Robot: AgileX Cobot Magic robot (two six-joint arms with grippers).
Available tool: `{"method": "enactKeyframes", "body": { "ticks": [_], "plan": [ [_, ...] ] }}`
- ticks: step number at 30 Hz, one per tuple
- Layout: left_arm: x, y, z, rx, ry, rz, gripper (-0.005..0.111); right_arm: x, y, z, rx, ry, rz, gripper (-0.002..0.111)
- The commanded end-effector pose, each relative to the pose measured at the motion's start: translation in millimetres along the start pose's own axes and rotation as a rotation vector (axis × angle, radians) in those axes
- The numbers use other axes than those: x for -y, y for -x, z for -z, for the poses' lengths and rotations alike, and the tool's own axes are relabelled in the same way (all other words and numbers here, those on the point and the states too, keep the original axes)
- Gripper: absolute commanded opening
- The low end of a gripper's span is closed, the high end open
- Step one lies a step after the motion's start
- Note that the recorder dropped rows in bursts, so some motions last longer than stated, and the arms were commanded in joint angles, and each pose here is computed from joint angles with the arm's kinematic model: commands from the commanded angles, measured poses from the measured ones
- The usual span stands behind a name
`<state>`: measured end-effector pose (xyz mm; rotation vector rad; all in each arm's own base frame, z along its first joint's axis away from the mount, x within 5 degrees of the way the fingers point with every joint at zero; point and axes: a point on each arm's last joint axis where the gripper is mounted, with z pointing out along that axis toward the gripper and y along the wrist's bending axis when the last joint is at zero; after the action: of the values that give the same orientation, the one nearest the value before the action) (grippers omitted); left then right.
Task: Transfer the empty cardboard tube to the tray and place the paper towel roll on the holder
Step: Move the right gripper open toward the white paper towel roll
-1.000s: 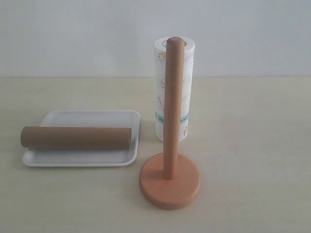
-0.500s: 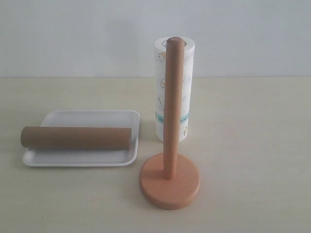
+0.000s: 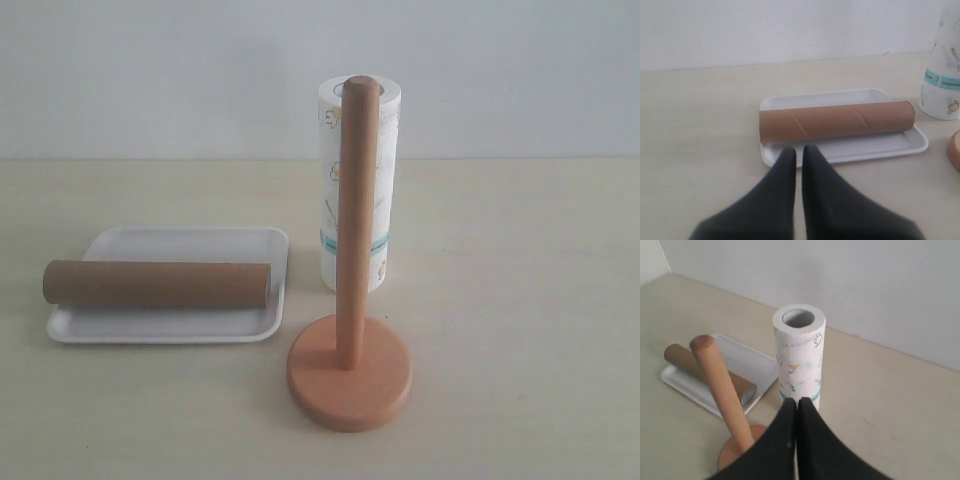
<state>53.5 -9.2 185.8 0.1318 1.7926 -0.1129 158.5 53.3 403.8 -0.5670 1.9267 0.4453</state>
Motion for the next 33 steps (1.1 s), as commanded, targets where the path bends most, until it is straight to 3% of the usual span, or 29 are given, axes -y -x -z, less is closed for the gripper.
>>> {"method": "enactKeyframes", "body": {
  "ticks": [1, 6, 10, 15, 19, 21, 24, 30, 33],
  "plan": [
    [-0.2, -0.9, -0.1, 0.0, 0.003, 0.006, 0.004, 28.3, -23.5, -38.3, -0.049, -0.012, -0.008, 0.0],
    [-0.2, -0.9, -0.1, 0.0, 0.003, 0.006, 0.004, 51.0, -48.7, -62.8, 0.015, 0.032, 0.01, 0.0],
    [-0.2, -0.9, -0.1, 0.0, 0.003, 0.006, 0.004, 62.5, -73.8, -90.8, -0.007, 0.138, -0.011, 0.0],
    [-0.2, -0.9, -0.1, 0.0, 0.003, 0.006, 0.004, 74.0, -94.4, -122.0, 0.066, 0.219, -0.118, 0.0],
    [-0.2, -0.9, -0.1, 0.0, 0.003, 0.006, 0.004, 67.5, -109.2, -143.3, 0.14, 0.313, 0.04, 0.0],
    [-0.2, -0.9, -0.1, 0.0, 0.003, 0.006, 0.004, 66.6, -116.9, -153.6, 0.11, 0.33, 0.01, 0.001],
    [-0.2, -0.9, -0.1, 0.0, 0.003, 0.006, 0.004, 70.9, -129.2, -166.9, 0.066, 0.344, -0.03, 0.01],
    [-0.2, -0.9, -0.1, 0.0, 0.003, 0.006, 0.004, 78.9, -145.7, -186.6, 0.016, 0.371, -0.088, 0.054],
    [-0.2, -0.9, -0.1, 0.0, 0.003, 0.006, 0.004, 76.7, -142.1, -192.9, 0.011, 0.376, -0.068, 0.062]
  ]
}}
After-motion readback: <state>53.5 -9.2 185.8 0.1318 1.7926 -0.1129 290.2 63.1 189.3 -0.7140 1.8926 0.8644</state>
